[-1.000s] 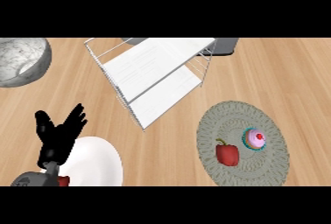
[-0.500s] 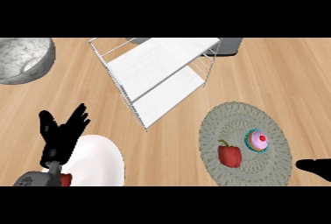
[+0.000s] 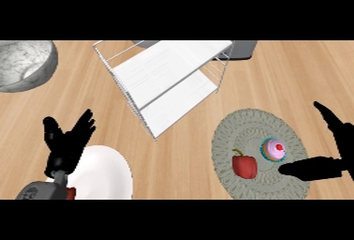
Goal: Pick the cupcake from the placemat and place it in the tiered shelf
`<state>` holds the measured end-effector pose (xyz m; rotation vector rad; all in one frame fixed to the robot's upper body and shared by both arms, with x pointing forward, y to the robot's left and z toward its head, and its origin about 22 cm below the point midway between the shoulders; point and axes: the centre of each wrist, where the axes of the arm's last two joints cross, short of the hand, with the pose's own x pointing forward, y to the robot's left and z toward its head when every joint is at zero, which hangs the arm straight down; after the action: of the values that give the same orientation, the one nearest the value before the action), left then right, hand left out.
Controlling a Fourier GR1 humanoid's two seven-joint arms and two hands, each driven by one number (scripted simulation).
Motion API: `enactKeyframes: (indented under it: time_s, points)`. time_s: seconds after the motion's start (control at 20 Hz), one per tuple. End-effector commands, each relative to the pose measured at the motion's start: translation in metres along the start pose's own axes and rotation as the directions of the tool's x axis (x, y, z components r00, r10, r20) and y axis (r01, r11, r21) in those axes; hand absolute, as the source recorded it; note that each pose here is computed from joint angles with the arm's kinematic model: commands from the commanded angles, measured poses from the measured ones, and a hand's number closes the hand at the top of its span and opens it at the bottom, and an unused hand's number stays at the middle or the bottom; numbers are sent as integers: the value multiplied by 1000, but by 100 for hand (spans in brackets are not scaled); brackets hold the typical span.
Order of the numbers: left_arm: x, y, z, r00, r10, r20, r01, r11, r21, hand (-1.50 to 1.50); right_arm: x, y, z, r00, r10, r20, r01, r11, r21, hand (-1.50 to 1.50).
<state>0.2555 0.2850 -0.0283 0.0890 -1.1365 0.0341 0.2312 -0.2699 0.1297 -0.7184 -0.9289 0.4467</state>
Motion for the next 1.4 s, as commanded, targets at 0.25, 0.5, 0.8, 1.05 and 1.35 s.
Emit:
enactKeyframes:
  time_s: [0.25,0.5,0.8,1.05,1.35]
  points:
    - [-7,29,8,999,-14,-36,14,1000,12,0,7,26,-4,987,63,-145,-68,997,-33,-150]
    - [-10,19,10,999,-7,-39,7,1000,7,0,-13,42,-7,982,99,-160,-103,994,-21,-150]
    - [-13,7,18,1000,4,-21,-4,1000,5,0,6,49,-25,983,82,-165,-87,996,-24,-150]
    - [-14,14,7,1000,2,-21,-1,1000,5,0,-13,63,-33,969,150,-197,-163,985,-51,-150]
    - [6,14,8,999,-4,-38,5,1000,13,0,-14,80,-42,964,147,-221,-169,982,-85,-150]
